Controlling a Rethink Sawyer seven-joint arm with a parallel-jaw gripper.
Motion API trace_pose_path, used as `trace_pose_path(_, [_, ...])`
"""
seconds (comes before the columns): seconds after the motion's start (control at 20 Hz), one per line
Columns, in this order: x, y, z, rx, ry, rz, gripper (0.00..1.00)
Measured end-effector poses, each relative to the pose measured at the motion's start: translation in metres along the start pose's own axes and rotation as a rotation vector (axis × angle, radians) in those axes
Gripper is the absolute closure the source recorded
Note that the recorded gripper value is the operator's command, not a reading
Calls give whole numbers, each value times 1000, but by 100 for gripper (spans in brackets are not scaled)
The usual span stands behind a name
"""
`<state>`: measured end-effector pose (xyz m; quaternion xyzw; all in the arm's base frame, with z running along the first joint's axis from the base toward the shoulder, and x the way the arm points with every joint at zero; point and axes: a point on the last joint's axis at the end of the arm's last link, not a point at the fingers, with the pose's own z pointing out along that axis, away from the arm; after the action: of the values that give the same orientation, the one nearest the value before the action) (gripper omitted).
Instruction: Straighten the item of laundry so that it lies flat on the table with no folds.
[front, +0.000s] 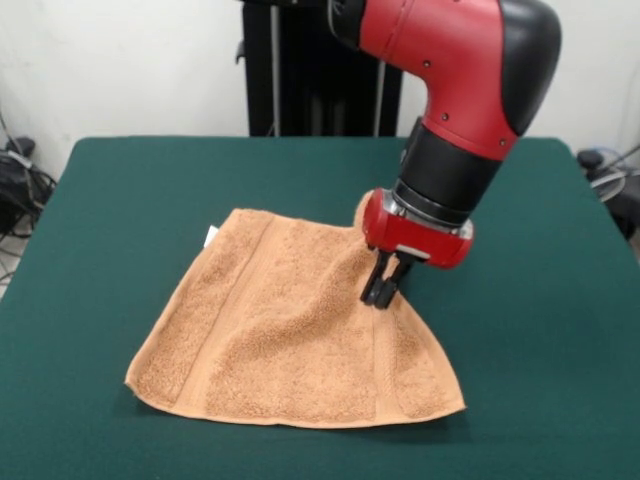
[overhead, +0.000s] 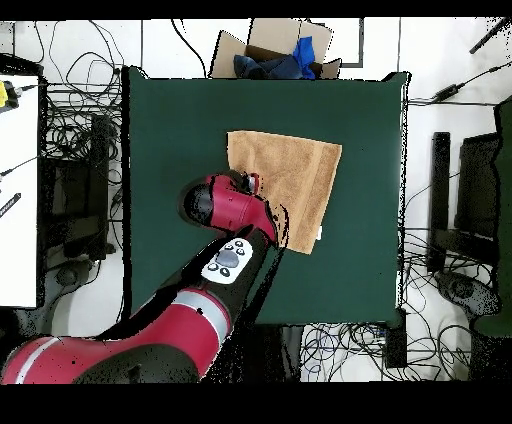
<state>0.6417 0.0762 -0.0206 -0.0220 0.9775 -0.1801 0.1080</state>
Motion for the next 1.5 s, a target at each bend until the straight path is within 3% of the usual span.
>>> trace_pose_path(0.25, [-4, 17, -8, -26, 35, 19, 100])
trace_pose_path(0.6, [-14, 39, -20, -42, 33, 19, 100])
trace_pose_path(1.15, [-21, 31, -22, -45, 28, 50, 100])
trace_pose_path(1.2, [-24, 23, -24, -45, 25, 63, 0])
trace_pose_path(1.5, [-34, 3, -29, -44, 15, 96, 0])
